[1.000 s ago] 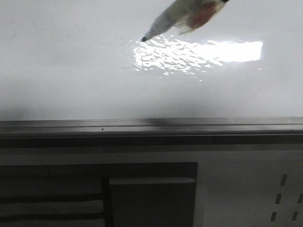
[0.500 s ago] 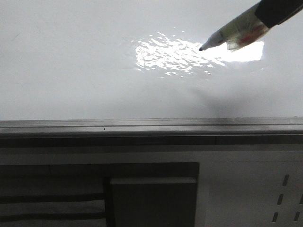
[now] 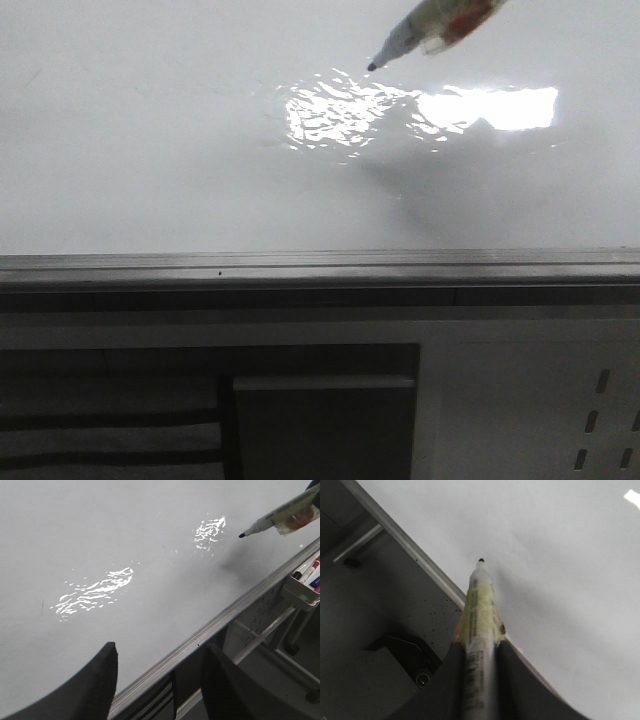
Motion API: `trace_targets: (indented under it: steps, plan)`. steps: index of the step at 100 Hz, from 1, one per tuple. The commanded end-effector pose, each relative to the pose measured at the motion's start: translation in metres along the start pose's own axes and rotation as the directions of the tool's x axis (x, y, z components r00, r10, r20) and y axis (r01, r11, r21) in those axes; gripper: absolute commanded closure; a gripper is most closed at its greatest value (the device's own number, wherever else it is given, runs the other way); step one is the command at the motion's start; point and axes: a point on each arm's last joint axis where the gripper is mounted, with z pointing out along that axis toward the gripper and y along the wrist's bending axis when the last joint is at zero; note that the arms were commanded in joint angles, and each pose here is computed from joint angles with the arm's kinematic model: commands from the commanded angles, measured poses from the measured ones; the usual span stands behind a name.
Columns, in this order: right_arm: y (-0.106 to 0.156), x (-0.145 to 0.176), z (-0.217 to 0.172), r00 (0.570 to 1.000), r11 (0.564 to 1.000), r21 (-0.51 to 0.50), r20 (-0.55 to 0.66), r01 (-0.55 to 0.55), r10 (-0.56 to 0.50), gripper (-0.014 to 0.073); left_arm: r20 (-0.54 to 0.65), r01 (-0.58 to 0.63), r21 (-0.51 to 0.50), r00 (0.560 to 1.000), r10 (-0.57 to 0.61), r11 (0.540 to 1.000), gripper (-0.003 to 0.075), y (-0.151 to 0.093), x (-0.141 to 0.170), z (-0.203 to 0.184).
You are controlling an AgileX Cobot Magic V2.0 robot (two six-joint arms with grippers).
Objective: Write number 4 on whiteboard
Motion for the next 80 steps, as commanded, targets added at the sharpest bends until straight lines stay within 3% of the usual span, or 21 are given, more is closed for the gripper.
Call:
trace_targets:
  steps: [1, 9, 18, 48, 80]
  plan:
    - [0.003, -0.011, -0.014, 0.977, 0.999, -0.004, 0.210, -0.043, 0.043, 0.0649, 0.083, 0.034, -0.028, 0.996, -0.032, 0.999, 0.0365, 0.003, -0.013, -0.003]
    - [0.004, 0.002, -0.006, 0.954, 0.996, 0.008, 0.287, -0.086, 0.080, 0.0649, 0.083, 0.034, -0.028, 0.996, -0.032, 0.999, 0.0365, 0.003, -0.013, -0.003]
    - [0.002, 0.013, 0.004, 0.956, 0.993, 0.002, 0.269, -0.122, 0.117, 0.0649, 0.083, 0.034, -0.028, 0.996, -0.032, 0.999, 0.0365, 0.003, -0.013, -0.003]
    - [-0.008, 0.000, 0.024, 0.959, 0.991, 0.017, 0.256, -0.133, 0.124, 0.0649, 0.083, 0.034, -0.028, 0.996, -0.032, 0.999, 0.0365, 0.003, -0.013, -0.003]
    - [-0.016, 0.004, 0.073, 0.984, 0.990, -0.002, 0.108, -0.142, 0.142, 0.0649, 0.085, 0.034, -0.029, 0.996, -0.032, 0.999, 0.0365, 0.003, -0.013, -0.003]
